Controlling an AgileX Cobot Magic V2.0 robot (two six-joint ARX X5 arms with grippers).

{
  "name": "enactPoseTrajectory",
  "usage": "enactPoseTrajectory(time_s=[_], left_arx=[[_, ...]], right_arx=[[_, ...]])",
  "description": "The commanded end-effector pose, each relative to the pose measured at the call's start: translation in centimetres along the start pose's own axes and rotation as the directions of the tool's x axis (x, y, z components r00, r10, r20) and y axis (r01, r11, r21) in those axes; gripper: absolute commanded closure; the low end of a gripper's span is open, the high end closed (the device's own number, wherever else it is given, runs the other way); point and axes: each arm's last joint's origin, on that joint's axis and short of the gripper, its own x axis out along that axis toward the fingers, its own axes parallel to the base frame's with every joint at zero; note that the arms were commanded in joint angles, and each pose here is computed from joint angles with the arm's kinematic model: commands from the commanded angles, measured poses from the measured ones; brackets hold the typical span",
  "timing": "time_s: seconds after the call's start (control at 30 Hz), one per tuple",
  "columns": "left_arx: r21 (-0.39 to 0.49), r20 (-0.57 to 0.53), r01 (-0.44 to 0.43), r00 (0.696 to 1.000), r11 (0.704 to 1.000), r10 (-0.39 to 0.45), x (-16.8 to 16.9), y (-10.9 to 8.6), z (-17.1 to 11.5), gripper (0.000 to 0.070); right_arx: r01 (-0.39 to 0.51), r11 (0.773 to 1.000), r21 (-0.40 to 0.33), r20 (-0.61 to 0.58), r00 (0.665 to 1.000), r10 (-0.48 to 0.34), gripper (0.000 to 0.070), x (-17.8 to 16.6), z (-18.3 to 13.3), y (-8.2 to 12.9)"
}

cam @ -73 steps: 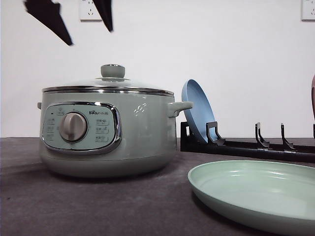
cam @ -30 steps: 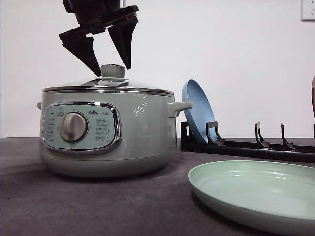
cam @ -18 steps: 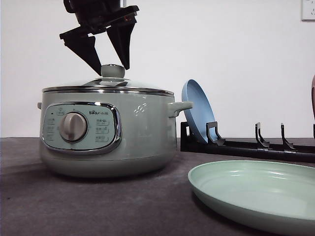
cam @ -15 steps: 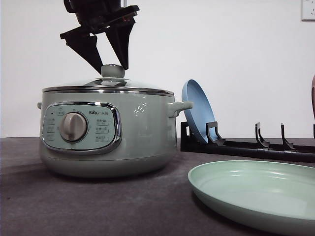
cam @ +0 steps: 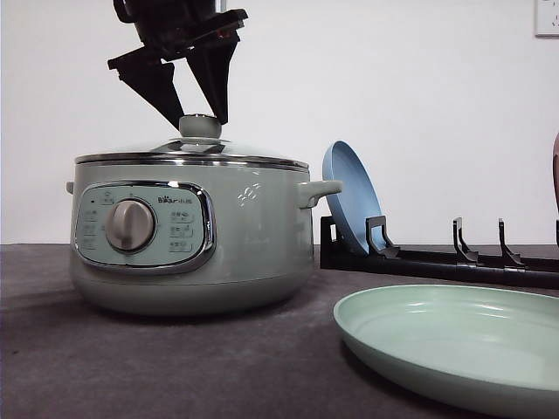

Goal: Transfer potato from steamer to green plate

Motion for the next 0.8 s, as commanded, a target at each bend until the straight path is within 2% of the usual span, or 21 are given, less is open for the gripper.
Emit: enactPoseTrajectory(time_s=[0.0, 0.07, 0.3, 0.6, 0.77], left_arx=[[0.014, 0.014, 0.001, 1.000, 1.000, -0.001, 0.42, -0.20, 0.61, 0.0334], [0.013, 0.012, 0.001, 1.000, 1.000, -0.001, 0.49, -0.19, 0.61, 0.0356], [0.012, 0.004, 0.001, 1.000, 1.000, -0.001, 0.79, -0.15, 0.62, 0.0364], [0.011, -0.005, 0.002, 1.000, 1.000, -0.002, 1.25, -0.11, 0.64, 0.0700], [0.012, 0.003, 0.001, 1.000, 1.000, -0.001, 1.01, -0.12, 0.75, 0.0700]], right_arx=[[-0.005, 1.000, -0.004, 0.019, 1.000, 0.005, 0.0017, -0.24, 0.29, 0.17], [-0.005, 1.000, -0.004, 0.019, 1.000, 0.005, 0.0017, -0.24, 0.29, 0.17], [-0.005, 1.000, -0.004, 0.020, 1.000, 0.005, 0.0017, -0.24, 0.29, 0.17], [-0.005, 1.000, -0.004, 0.020, 1.000, 0.005, 0.0017, -0.24, 0.29, 0.17], [-0.005, 1.000, -0.004, 0.020, 1.000, 0.005, 0.0017, -0.24, 0.30, 0.17]])
